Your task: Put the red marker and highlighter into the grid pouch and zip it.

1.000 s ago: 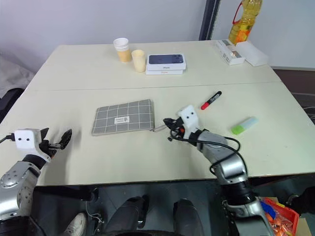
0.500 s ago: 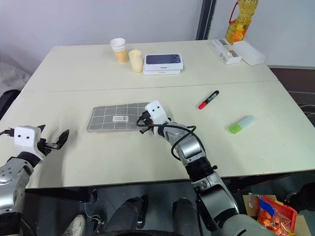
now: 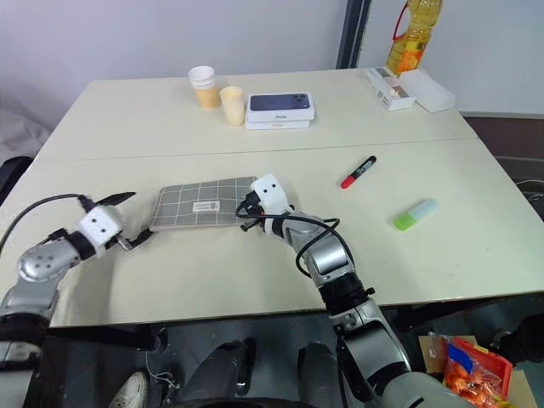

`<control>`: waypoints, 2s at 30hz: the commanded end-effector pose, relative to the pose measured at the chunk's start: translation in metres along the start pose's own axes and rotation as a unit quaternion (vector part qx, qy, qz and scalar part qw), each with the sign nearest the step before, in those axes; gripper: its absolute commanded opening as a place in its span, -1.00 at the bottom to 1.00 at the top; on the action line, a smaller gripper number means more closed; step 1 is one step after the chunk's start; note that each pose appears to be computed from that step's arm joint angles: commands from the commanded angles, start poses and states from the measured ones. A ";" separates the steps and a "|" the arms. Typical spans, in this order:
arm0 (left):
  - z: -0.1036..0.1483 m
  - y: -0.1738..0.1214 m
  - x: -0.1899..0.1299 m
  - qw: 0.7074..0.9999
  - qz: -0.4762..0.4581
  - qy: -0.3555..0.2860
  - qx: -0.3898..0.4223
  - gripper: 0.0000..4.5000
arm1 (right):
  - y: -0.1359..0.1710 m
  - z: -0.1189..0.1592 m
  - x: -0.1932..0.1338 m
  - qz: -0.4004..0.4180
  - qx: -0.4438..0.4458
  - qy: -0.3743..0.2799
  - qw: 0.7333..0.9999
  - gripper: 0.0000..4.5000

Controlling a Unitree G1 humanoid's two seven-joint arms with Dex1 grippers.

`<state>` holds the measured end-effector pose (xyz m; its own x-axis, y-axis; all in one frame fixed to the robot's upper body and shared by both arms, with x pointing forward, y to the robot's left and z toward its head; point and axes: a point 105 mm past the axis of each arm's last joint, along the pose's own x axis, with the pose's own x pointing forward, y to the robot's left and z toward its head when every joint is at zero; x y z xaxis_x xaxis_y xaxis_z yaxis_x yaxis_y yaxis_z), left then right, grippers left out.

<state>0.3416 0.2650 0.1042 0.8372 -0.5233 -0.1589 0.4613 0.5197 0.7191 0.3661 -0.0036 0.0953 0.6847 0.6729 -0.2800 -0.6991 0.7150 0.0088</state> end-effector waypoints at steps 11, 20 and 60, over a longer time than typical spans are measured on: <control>0.023 -0.012 0.019 0.990 -0.076 -0.092 0.071 0.42 | 0.002 0.005 -0.002 -0.007 -0.020 -0.013 1.000 -1.00; 0.020 -0.005 0.018 0.994 -0.044 -0.093 0.040 -0.99 | 0.003 0.011 -0.002 -0.007 -0.030 -0.027 0.999 -1.00; 0.108 -0.059 0.061 0.970 0.063 -0.114 -0.205 -1.00 | -0.051 0.045 -0.063 -0.046 0.022 -0.074 0.996 -0.75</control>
<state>0.3337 0.1334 0.1130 0.8399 -0.5394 0.0605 0.4847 0.7955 0.3638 0.3669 -0.0764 0.1388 0.7681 0.6093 -0.1971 -0.6126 0.7887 0.0512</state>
